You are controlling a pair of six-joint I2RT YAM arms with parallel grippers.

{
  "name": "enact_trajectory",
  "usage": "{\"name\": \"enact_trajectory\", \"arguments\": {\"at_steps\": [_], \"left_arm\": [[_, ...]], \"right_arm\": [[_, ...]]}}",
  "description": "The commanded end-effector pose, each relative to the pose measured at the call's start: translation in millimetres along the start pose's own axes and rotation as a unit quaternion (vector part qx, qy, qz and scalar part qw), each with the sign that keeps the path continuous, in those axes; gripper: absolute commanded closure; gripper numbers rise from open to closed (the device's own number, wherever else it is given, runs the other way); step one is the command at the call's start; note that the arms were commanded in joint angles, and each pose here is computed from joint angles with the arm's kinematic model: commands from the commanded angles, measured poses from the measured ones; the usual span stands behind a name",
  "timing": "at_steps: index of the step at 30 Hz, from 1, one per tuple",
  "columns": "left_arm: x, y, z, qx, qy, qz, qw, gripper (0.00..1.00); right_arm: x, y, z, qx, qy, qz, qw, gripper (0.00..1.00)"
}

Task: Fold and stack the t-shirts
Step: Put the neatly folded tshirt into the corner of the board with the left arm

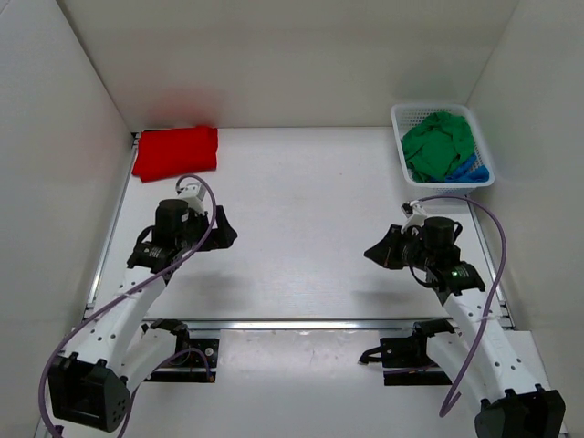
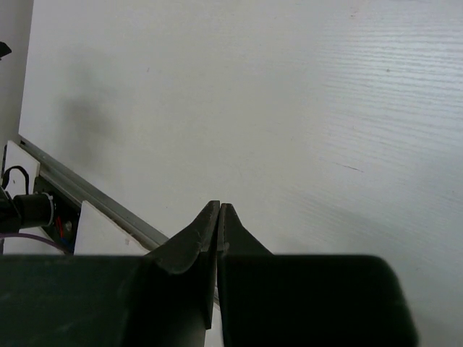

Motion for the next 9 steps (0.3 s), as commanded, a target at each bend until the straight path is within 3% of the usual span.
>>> {"name": "enact_trajectory", "arguments": {"at_steps": [1, 5, 9], "left_arm": [[-6, 5, 9, 0.004, -0.011, 0.001, 1.0, 0.01], [-9, 12, 11, 0.009, -0.006, 0.0, 1.0, 0.01], [-3, 26, 26, 0.017, -0.062, 0.042, 0.997, 0.01]], "right_arm": [[-4, -1, 1, -0.001, 0.003, -0.024, 1.0, 1.0], [-6, 4, 3, 0.004, 0.001, -0.03, 1.0, 1.0], [-8, 8, 3, 0.001, 0.003, -0.028, 1.0, 1.0]]}}
Point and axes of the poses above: each gripper's point midway between its finger pads, its own x axis out along the fingers, its own z axis along the line the jaws close on, y = z × x, the point moved 2 cm from there along -x, back along the fingers, and after that the axes turned 15 degrees about -x, right-handed, at the moved point
